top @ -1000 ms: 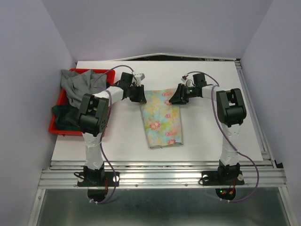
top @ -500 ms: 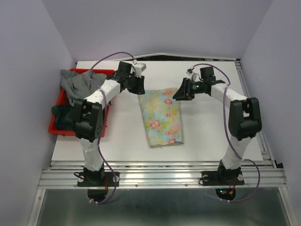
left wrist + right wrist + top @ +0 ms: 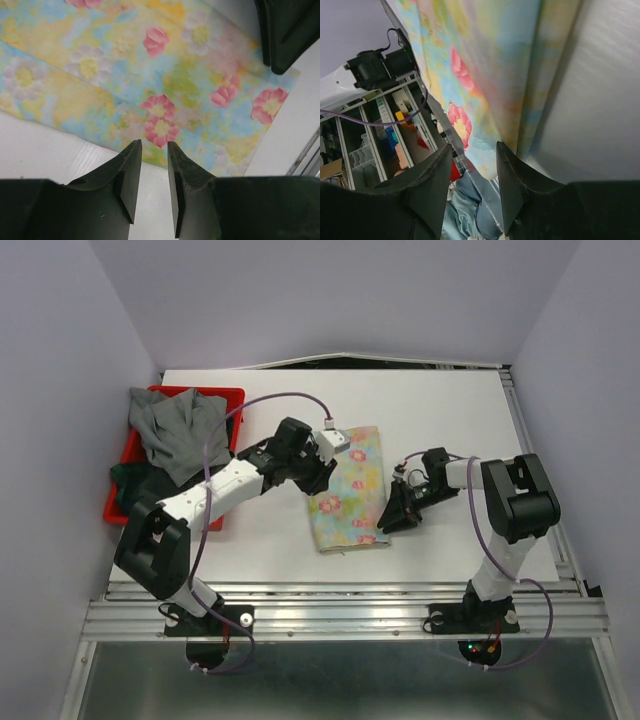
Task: Fold and stack the skirts
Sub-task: Fold the skirt
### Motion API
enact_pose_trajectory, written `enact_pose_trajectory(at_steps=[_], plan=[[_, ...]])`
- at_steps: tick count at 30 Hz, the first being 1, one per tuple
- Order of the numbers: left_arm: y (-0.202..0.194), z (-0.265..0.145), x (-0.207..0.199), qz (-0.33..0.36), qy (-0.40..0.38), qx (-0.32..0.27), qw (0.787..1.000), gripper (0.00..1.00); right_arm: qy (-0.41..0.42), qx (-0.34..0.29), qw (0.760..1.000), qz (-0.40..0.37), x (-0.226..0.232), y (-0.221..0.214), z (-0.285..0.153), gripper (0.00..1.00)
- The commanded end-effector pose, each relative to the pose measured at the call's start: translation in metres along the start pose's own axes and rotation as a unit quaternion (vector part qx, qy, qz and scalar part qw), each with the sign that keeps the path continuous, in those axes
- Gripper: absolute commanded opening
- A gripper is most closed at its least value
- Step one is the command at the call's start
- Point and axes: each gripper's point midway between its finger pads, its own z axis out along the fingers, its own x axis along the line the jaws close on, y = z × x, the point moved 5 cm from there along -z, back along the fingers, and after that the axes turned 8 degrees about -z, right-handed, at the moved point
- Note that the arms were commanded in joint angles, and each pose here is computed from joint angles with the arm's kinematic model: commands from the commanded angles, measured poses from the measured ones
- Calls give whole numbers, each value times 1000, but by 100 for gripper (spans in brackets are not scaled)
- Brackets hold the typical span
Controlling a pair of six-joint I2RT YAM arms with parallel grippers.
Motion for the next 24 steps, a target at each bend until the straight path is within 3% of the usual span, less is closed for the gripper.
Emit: enact_pose_trajectory(at_steps=[1,9,16,24], plan=[[-7,-7,-18,97,29,-7,995,39,-8,26,1000,-6,-17,-7,8,45],[-35,-1,-49,202,30,17,979,39,-40,44,998,36,-43,-9,19,40],[-66,16,-105,305,36,42,951,47,-33,32,998,39,-33,-2,16,40],[-83,44,-122,345,68,63,934,51,-40,29,998,36,-34,-2,15,40]])
